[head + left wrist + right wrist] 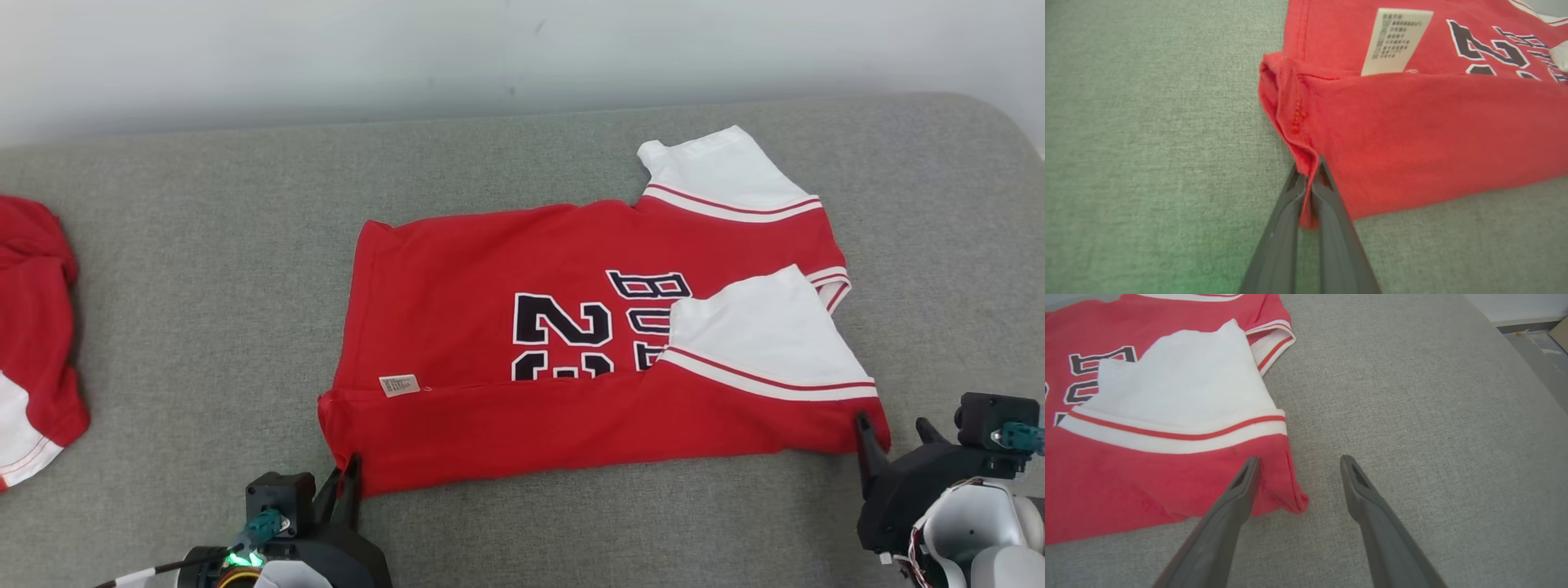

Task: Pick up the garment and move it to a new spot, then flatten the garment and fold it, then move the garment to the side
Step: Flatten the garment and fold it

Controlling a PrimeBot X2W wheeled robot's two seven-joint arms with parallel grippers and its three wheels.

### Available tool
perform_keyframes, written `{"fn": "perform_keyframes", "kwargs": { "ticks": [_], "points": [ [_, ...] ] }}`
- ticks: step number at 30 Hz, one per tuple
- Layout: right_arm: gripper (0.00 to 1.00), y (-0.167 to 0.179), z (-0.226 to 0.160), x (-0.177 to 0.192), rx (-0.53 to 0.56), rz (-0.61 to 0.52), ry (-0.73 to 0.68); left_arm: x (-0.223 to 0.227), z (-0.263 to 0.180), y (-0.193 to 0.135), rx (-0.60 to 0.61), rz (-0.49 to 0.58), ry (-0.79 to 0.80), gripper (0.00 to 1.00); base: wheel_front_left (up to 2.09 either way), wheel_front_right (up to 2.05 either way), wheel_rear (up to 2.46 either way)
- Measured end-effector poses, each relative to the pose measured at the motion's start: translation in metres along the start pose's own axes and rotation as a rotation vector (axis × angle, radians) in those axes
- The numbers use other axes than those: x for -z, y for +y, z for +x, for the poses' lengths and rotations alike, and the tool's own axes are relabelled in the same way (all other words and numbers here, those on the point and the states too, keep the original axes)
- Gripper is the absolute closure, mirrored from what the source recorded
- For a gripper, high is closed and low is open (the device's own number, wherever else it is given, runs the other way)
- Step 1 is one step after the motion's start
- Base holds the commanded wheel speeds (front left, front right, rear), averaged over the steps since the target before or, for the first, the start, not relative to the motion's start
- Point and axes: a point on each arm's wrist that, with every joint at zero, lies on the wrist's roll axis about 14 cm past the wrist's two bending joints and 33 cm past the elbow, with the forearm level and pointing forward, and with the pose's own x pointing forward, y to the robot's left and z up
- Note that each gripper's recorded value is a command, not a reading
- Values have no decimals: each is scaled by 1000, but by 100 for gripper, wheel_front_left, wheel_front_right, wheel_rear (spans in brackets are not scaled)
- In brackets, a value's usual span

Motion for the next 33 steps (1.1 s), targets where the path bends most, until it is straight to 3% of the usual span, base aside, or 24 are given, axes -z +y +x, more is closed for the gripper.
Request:
{"fn": "perform_keyframes", "kwargs": {
  "ticks": [5,6,7,8,10,20,31,32,33],
  "points": [
    [2,7,8,8,-15,5,42,1,0,2,-3,-5,-2,100,0,0,0],
    [22,8,10,10,-19,4,53,1,0,2,-2,-5,-3,100,0,0,0],
    [22,10,11,12,-24,2,62,1,0,2,-2,-5,-4,100,0,0,0],
    [65,13,12,14,-30,-6,72,1,0,1,-1,-4,-5,100,0,0,0],
    [100,19,13,17,-45,-26,85,1,-1,2,-1,-3,-6,100,0,0,0],
    [100,29,-12,41,-100,-4,180,15,-22,-2,39,22,21,100,0,0,0],
    [100,-2,-57,52,-63,28,211,40,-64,2,38,-8,93,100,0,0,0],
    [85,-2,-59,53,-66,33,217,44,-67,-1,48,-17,117,100,0,0,0],
    [0,-2,-60,56,-67,41,228,46,-69,-5,58,-23,123,78,0,0,0]
  ]
}}
